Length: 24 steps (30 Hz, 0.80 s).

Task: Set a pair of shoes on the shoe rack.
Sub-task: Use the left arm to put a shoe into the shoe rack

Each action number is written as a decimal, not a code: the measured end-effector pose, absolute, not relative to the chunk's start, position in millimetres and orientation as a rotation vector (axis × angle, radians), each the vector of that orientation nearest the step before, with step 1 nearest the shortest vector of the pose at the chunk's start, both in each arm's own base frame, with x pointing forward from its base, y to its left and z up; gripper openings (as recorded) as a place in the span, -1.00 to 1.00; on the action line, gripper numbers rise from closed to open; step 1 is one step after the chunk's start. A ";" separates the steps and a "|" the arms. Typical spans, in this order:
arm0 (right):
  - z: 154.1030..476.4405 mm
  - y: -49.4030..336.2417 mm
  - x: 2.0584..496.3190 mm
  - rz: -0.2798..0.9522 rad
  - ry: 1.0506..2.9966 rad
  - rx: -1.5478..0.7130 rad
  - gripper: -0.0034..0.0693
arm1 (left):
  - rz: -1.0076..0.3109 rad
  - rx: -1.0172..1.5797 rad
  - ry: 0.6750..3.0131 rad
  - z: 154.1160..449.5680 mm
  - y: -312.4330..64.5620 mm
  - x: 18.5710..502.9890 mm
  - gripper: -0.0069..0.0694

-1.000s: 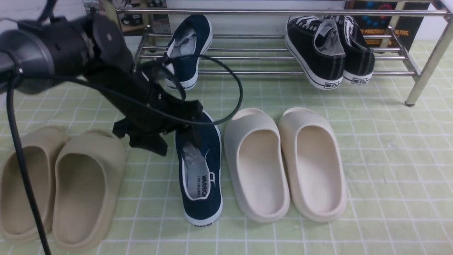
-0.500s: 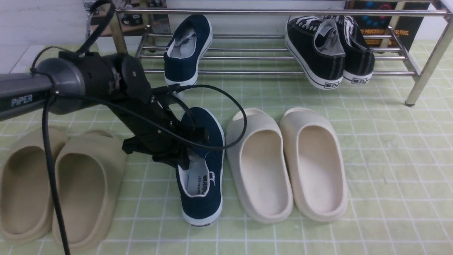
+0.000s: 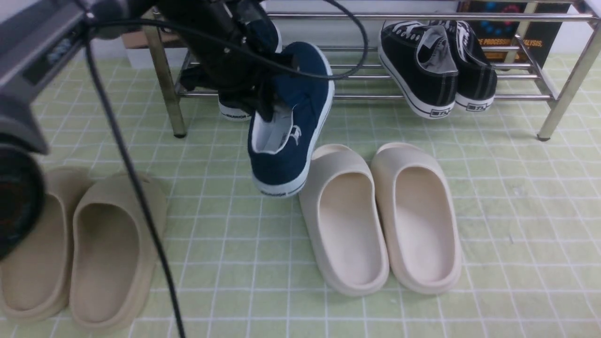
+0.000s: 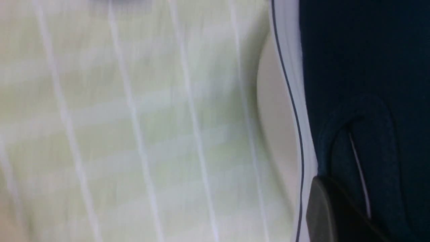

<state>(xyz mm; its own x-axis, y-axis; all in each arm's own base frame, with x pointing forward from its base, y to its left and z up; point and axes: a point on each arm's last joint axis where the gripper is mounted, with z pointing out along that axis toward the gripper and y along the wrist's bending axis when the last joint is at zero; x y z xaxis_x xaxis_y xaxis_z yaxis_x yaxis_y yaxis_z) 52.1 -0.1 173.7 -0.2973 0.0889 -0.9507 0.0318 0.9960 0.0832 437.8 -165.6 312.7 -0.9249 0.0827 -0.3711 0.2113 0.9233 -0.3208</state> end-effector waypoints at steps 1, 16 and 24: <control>173.7 -0.1 52.1 0.056 1.873 0.087 -0.57 | -0.506 0.195 2.693 309.1 -169.7 453.9 -0.83; 173.7 -0.1 52.1 0.056 1.873 0.087 -0.52 | -0.424 0.082 2.537 267.3 -179.0 514.8 -0.83; 173.7 -0.1 52.1 0.056 1.873 0.087 -0.51 | -0.446 0.087 2.364 268.4 -182.4 529.9 -0.71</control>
<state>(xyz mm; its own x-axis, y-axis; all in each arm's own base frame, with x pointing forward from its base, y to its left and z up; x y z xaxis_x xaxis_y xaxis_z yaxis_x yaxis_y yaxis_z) 52.1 -0.1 173.7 -0.2973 0.0889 -0.9507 0.0318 0.9960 0.0832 529.9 -182.4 268.4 -0.7400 -0.0625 -0.6697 0.1859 0.9379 -0.2930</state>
